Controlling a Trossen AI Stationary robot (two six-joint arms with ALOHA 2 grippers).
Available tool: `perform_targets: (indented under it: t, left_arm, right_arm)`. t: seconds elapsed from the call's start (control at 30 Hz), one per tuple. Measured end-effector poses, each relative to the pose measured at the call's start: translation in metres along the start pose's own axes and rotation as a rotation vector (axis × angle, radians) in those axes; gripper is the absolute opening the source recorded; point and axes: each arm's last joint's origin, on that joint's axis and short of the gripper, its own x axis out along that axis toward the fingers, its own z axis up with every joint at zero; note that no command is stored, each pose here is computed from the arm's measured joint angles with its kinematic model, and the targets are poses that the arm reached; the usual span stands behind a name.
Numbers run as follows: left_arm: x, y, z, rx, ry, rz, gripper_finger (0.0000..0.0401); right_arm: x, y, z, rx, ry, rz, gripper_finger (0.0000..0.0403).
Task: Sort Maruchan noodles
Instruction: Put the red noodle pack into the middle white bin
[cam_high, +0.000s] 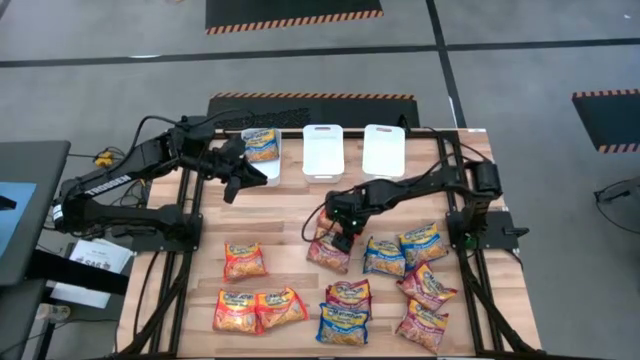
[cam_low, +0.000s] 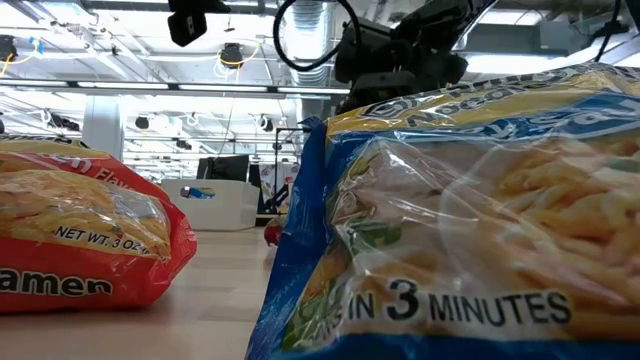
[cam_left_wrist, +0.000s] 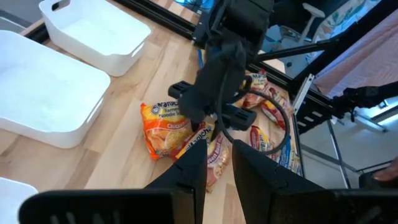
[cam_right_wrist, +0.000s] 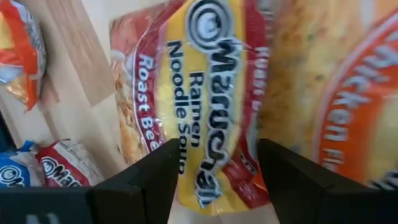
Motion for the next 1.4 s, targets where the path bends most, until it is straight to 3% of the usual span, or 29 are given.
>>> perform_targets:
  t: [0.27, 0.7, 0.9, 1.1, 1.4]
  left_arm:
    - [0.0, 0.0, 0.0, 0.0, -0.001, 0.0, 0.0061]
    - [0.0, 0.0, 0.0, 0.0, -0.001, 0.001, 0.0061]
    - [0.0, 0.0, 0.0, 0.0, -0.001, 0.0, 0.0061]
    - [0.0, 0.0, 0.0, 0.0, -0.001, 0.001, 0.0061]
    - [0.0, 0.001, 0.0, -0.001, -0.013, 0.047, 0.0061]
  right_arm:
    - [0.006, -0.001, -0.002, 0.025, 0.023, -0.011, 0.0211]
    - [0.005, 0.001, -0.003, 0.051, 0.035, 0.016, 0.0016]
    - [-0.004, 0.005, -0.002, 0.065, 0.032, 0.017, 0.0008]
    - [-0.024, 0.022, 0.013, 0.002, 0.005, 0.011, 0.0005]
    - [-0.073, 0.039, 0.042, -0.098, -0.103, -0.141, 0.0005]
